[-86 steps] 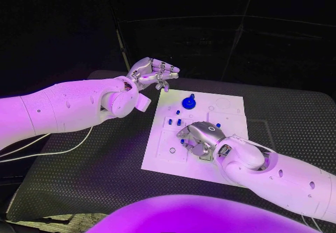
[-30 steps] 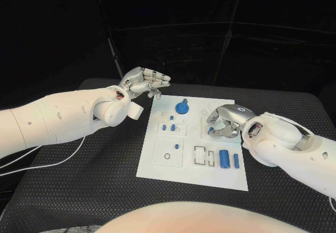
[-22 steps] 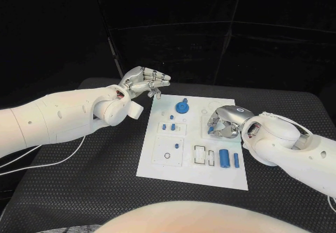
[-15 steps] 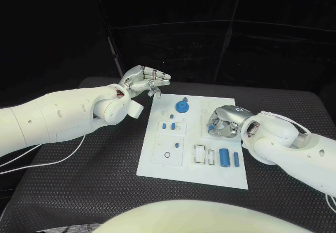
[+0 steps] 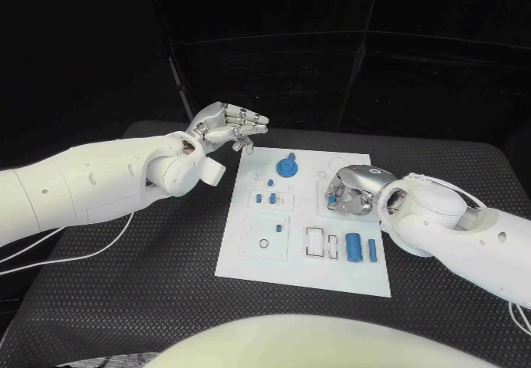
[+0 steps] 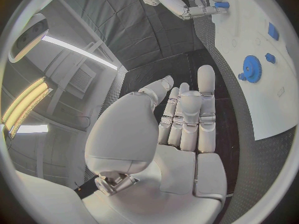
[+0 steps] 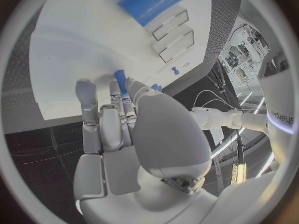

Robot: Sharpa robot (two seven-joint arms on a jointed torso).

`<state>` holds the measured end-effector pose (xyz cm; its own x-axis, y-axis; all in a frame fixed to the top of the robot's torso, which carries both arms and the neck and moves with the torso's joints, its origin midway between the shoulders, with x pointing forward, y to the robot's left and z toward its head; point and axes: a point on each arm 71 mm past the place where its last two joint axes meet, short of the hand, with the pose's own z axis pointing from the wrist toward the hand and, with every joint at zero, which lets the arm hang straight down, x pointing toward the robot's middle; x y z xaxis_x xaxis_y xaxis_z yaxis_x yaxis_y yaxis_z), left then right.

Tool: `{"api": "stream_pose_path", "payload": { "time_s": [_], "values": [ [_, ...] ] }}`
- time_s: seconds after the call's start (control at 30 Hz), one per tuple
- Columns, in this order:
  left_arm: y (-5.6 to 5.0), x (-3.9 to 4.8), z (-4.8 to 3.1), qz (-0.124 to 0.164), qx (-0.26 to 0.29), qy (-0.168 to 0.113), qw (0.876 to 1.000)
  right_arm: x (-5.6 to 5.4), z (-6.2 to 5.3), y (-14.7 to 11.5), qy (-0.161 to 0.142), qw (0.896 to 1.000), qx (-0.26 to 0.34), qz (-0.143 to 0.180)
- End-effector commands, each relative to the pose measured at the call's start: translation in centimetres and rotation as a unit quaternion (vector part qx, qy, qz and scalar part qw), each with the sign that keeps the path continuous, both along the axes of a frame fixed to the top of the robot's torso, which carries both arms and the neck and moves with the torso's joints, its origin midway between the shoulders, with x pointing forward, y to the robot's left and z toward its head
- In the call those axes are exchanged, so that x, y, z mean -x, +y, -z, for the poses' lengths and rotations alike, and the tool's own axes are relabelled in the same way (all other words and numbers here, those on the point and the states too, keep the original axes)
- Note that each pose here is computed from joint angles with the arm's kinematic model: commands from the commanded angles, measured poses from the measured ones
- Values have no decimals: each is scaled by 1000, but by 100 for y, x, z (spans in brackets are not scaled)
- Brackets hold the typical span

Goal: Assemble the parts on the task board

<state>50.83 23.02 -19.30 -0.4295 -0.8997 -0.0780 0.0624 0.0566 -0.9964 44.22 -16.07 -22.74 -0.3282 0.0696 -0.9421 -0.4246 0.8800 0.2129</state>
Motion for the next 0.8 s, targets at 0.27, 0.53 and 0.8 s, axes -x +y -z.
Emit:
{"api": "stream_pose_path", "payload": {
  "time_s": [0.27, 0.53, 0.8],
  "values": [
    [4, -4, -10, 2, 4, 0, 1000, 54, -128, -14, -41, 998, -39, 6],
    [2, -7, -1, 2, 3, 1, 1000, 182, -285, 22, -69, 995, -72, -8],
    [-1, -9, 6, 2, 3, 1, 1000, 297, -367, 142, -66, 994, -86, -31]
  ]
}}
